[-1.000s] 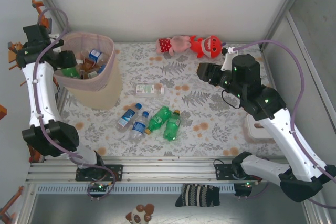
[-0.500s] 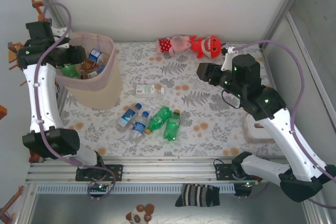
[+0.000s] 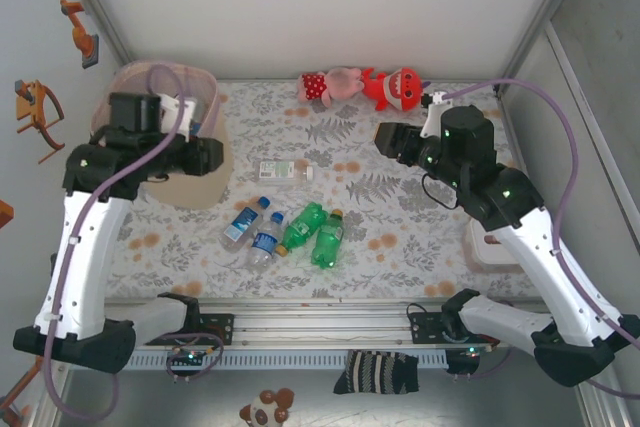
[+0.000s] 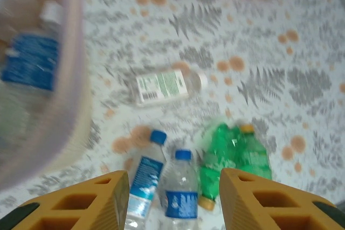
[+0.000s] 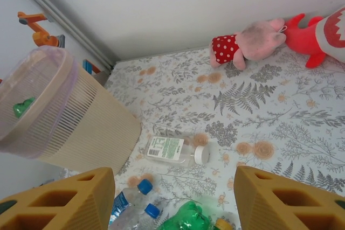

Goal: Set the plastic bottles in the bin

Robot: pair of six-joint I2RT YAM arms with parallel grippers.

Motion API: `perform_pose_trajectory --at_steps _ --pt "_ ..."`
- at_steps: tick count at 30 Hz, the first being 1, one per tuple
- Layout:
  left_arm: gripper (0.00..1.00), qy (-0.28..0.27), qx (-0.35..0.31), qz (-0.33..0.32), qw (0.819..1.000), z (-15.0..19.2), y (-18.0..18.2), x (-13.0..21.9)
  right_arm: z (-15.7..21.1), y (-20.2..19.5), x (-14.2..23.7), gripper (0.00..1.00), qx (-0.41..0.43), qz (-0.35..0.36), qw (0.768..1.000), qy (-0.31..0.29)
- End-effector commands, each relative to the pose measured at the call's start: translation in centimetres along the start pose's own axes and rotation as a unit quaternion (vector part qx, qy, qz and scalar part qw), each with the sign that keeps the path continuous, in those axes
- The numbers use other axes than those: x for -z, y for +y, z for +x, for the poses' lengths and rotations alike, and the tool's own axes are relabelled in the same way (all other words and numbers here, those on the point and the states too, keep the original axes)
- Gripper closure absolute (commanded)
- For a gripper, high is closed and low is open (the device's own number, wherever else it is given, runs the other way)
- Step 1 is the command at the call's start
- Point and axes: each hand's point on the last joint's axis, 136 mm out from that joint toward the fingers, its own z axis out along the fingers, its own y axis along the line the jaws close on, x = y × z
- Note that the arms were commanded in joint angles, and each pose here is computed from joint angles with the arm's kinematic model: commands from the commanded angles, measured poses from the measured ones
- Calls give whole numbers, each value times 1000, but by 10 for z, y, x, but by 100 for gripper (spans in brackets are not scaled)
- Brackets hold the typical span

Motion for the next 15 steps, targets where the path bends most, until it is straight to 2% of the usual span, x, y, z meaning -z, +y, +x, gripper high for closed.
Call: perform_pose_trajectory --at_steps 1,5,9,15 --pt "54 53 26 -43 997 36 12 -19 -4 2 9 41 4 -7 1000 -13" --pt "54 81 51 -77 992 76 29 -40 -1 2 8 41 5 -7 1000 -8" --pt "54 32 101 -132 986 97 56 -53 0 2 7 41 3 -7 1000 -7" --pt "54 -42 216 -146 965 114 96 -59 0 2 9 41 1 -8 1000 -9"
